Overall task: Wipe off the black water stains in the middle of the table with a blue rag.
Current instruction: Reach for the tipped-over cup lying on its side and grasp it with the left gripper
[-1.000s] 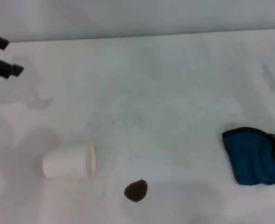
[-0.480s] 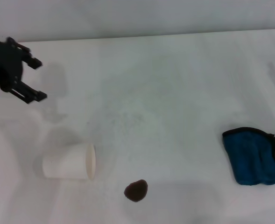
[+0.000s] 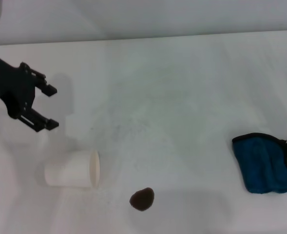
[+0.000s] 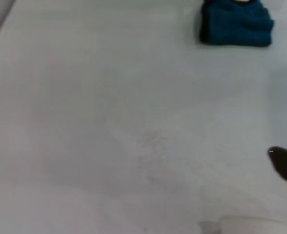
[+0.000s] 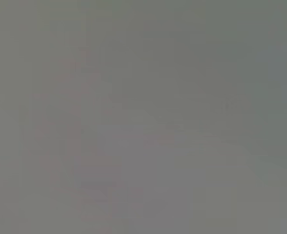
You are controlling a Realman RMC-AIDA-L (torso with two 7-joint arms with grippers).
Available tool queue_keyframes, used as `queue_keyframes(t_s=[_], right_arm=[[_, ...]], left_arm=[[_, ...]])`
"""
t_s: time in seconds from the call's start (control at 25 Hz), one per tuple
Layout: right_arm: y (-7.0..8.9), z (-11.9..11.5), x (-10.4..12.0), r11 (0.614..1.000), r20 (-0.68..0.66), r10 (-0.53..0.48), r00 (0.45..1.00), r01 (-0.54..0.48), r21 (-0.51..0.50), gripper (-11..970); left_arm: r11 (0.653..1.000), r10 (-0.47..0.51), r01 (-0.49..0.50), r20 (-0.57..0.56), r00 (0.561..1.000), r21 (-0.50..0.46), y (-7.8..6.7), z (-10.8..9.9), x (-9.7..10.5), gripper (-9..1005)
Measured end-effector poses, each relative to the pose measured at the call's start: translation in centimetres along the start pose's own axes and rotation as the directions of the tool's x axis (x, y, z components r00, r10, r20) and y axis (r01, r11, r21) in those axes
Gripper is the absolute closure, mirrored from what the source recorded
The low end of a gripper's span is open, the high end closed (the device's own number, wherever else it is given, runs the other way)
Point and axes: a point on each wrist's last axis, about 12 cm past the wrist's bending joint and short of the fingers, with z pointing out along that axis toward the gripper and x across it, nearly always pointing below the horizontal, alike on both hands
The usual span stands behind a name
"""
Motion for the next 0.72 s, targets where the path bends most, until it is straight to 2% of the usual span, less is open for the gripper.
queue_keyframes(t_s=[0.16, 0.4, 0.64, 0.72], right_arm=[[0.0, -0.1, 0.0, 1.0, 0.003, 0.0, 1.0, 0.0, -0.002, 96], [0.1, -0.1, 0.1, 1.0, 0.001, 0.003, 1.0, -0.003, -0.003, 97], [0.6, -0.6, 0.5, 0.999, 0.008, 0.032, 0.999, -0.031, -0.019, 98], [0.7, -0.9, 0.6, 0.999, 0.011, 0.039, 0.999, -0.039, -0.02, 99]], left_arm=[[0.998, -0.004, 0.003, 0.014, 1.0, 0.061, -0.7, 0.8, 0.4, 125], [0.986, 0.053, -0.054, 0.012, 0.999, 0.16, -1.6, 2.8, 0.9, 125], [0.982, 0.083, -0.077, -0.032, 0.996, 0.173, -1.5, 3.3, 1.3, 125], [0.977, 0.11, -0.095, -0.071, 0.991, 0.191, -1.5, 4.0, 1.4, 125]])
